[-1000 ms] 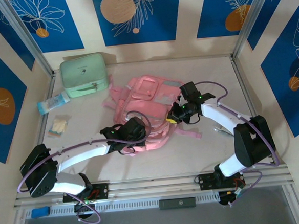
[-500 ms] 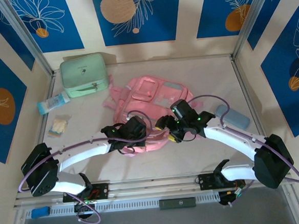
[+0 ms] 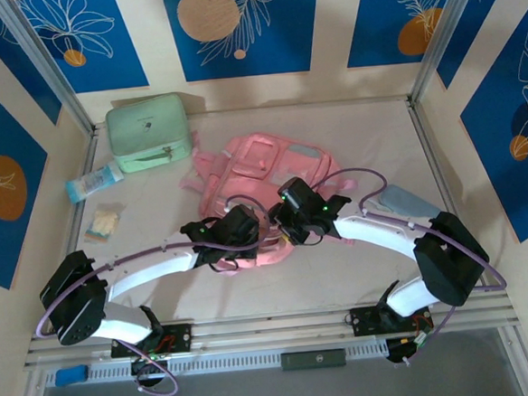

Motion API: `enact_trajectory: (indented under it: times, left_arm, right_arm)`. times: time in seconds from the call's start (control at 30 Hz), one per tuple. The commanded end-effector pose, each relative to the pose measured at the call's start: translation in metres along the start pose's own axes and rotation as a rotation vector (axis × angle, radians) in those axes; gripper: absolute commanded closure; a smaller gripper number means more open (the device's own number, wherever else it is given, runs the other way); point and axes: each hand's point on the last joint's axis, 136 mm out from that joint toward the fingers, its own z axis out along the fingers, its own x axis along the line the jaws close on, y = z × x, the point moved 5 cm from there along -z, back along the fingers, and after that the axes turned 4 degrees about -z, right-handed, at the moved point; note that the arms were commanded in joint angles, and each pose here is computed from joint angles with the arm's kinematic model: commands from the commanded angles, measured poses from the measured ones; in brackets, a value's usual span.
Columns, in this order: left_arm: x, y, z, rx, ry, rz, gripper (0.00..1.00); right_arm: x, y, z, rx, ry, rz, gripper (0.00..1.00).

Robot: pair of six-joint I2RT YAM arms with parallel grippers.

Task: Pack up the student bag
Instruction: Unzip the student bag at the center of the table.

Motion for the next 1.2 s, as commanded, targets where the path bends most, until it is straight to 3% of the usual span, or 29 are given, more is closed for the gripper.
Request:
enact_trajectory:
  times: [0.0, 0.23, 0.33, 0.47, 0.53, 0.7, 0.73, 0.83, 0.93, 1.03, 1.17]
  left_arm:
    - [-0.003, 0.001, -0.004, 0.01, -0.008, 0.02, 1.0]
    - [0.014, -0.009, -0.018, 0.037, 0.046, 0.018, 1.0]
    - [0.028, -0.021, -0.026, 0.071, 0.074, 0.009, 1.0]
    - [0.044, -0.035, -0.03, 0.093, 0.106, 0.005, 1.0]
    - [0.048, -0.036, -0.029, 0.108, 0.124, 0.007, 1.0]
    - [0.049, -0.031, -0.028, 0.1, 0.154, 0.017, 1.0]
    - [0.046, -0.029, -0.028, 0.091, 0.136, 0.017, 1.0]
    - [0.031, -0.021, -0.024, 0.063, 0.056, 0.007, 1.0]
    - [0.023, -0.015, -0.02, 0.055, 0.039, 0.008, 1.0]
    - [0.018, -0.011, -0.018, 0.044, 0.018, 0.007, 1.0]
    - [0.014, -0.01, -0.015, 0.036, -0.006, 0.006, 1.0]
  right_arm:
    - [0.03, 0.015, -0.003, -0.095, 0.101, -0.028, 0.65]
    - [0.024, 0.023, -0.024, -0.032, 0.13, -0.179, 0.99]
    - [0.007, 0.051, -0.044, -0.013, 0.117, -0.21, 1.0]
    - [-0.002, 0.102, -0.061, 0.056, 0.242, -0.194, 1.0]
    - [-0.005, 0.128, -0.07, 0.039, 0.212, -0.173, 1.0]
    - [0.01, 0.14, -0.083, 0.037, 0.29, -0.192, 1.0]
    - [0.01, 0.137, -0.083, 0.046, 0.28, -0.186, 0.96]
    - [0.009, 0.109, -0.068, 0.114, 0.284, -0.174, 0.68]
    - [-0.002, 0.08, -0.054, 0.163, 0.242, -0.134, 0.47]
    - [-0.011, 0.054, -0.044, 0.18, 0.252, -0.086, 0.34]
    - [-0.009, 0.022, -0.033, 0.165, 0.217, -0.074, 0.3]
